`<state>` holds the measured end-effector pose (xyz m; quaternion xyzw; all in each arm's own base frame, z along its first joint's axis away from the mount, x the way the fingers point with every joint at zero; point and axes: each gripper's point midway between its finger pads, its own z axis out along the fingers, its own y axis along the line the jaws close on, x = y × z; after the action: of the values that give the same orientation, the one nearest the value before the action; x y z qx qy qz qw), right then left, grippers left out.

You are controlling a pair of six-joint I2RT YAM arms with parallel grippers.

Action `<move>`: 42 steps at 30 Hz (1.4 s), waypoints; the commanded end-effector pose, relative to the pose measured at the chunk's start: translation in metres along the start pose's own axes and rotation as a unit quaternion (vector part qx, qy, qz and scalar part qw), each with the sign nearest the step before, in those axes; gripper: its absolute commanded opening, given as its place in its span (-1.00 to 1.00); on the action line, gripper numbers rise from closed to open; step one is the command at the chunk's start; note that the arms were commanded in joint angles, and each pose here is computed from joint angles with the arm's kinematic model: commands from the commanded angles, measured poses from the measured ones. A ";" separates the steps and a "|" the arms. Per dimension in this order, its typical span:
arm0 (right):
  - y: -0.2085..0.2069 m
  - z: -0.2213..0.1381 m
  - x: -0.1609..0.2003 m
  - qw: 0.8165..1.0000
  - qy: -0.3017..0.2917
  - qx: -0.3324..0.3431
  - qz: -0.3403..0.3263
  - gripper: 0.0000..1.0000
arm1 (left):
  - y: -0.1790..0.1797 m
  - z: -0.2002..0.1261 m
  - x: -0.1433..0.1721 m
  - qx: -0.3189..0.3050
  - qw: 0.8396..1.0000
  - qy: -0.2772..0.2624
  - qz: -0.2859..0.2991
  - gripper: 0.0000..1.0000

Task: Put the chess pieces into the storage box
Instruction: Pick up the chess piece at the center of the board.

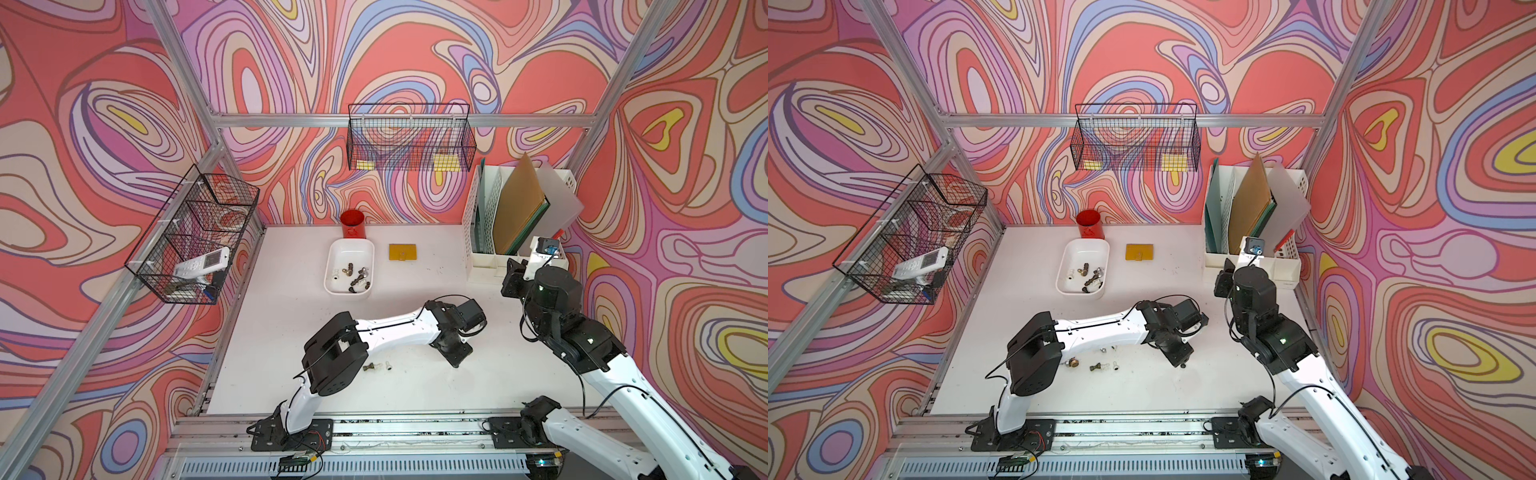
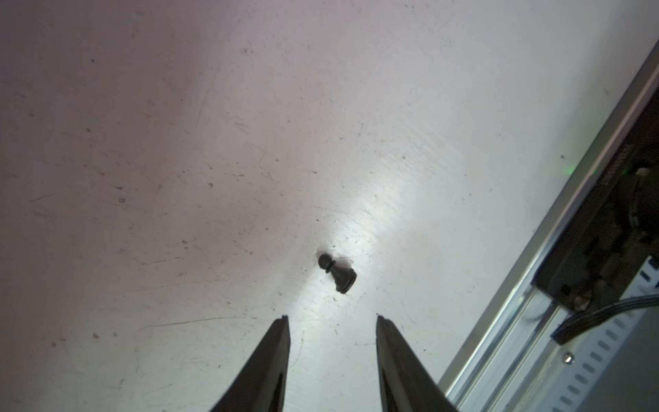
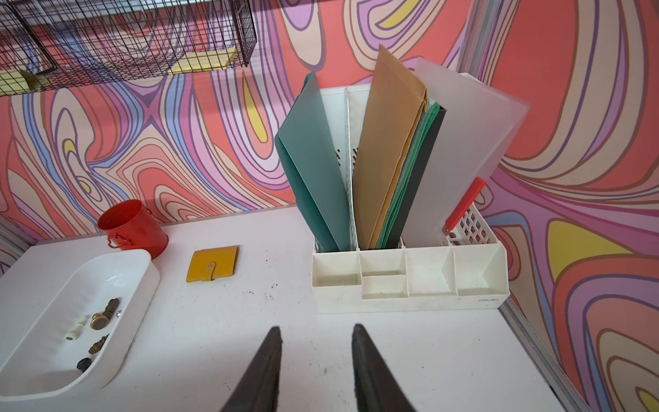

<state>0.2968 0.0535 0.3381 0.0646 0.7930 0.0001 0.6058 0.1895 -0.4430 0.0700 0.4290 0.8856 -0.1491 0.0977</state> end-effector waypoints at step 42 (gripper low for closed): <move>-0.001 0.001 0.023 1.000 0.024 -0.007 -0.008 -0.34 | 0.014 0.068 -0.030 -0.089 0.995 0.004 0.053 -0.08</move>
<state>0.2925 0.0556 0.3170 0.0553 0.8052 0.0045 0.5904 0.2155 -0.4813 0.0244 0.4402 0.8831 -0.0918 0.1338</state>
